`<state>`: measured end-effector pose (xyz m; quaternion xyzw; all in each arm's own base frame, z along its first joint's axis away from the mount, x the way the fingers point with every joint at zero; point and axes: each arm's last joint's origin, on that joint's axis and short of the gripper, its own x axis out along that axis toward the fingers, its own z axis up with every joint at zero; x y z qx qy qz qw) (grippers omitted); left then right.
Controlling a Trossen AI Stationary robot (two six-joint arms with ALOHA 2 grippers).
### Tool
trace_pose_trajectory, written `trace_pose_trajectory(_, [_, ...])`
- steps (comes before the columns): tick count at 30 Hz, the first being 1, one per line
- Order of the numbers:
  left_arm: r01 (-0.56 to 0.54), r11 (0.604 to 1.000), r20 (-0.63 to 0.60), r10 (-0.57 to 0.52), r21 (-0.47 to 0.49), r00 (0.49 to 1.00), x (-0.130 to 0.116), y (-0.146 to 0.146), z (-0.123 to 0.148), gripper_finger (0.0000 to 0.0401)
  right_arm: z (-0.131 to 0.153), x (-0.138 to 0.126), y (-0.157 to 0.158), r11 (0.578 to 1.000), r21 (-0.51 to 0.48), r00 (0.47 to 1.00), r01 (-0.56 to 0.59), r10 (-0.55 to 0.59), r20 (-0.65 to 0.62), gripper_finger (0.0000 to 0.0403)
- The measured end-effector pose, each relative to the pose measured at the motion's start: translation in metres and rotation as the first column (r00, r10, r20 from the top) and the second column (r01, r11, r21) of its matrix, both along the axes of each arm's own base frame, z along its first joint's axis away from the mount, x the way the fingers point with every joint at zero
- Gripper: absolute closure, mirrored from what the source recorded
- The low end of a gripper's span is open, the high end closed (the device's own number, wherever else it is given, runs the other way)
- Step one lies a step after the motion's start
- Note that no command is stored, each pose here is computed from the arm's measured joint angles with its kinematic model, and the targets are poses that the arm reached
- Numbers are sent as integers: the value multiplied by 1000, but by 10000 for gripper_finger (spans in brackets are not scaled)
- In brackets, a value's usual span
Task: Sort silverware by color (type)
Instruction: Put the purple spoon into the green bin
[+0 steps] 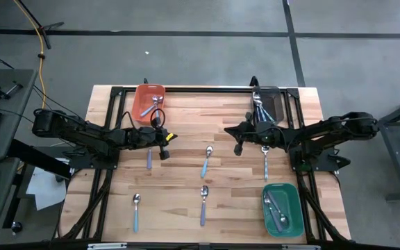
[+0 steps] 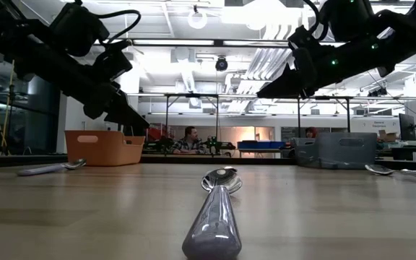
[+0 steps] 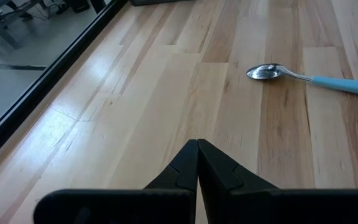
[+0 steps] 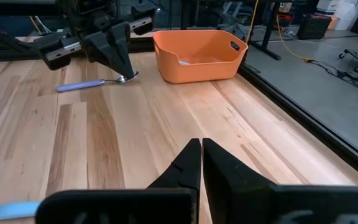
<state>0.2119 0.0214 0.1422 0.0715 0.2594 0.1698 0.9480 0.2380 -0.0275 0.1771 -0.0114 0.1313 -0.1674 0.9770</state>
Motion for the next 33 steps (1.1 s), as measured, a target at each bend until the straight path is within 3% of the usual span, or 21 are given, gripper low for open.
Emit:
trace_pose_trajectory(6, [12, 1000, -9, -12, 21, 1000, 0, 0, 0, 401, 3, 2, 0, 997, -70, 999, -39, 39, -2, 402])
trace_pose_trajectory(9, [13, 1000, -10, -13, 22, 1000, 0, 0, 0, 401, 16, 9, -2, 988, -141, 997, -68, 71, 18, 402])
trace_pose_trajectory(14, [11, 1000, -8, -11, 20, 1000, 0, 0, 0, 401, 34, 18, -4, 977, -180, 990, -118, 130, 53, 402])
trace_pose_trajectory(20, [12, 1000, -30, -11, 18, 999, -1, 0, -2, 401, 26, 17, -1, 946, -133, 956, -294, 289, -56, 403])
trace_pose_trajectory(24, [8, 1000, -46, -7, 11, 999, -2, 0, -3, 401, 31, 7, -6, 953, -73, 955, -293, 289, -64, 403])
trace_pose_trajectory(33, [5, 1000, -40, -5, 3, 999, -2, 0, -3, 401, 42, -6, -1, 949, -65, 950, -308, 302, -78, 403])
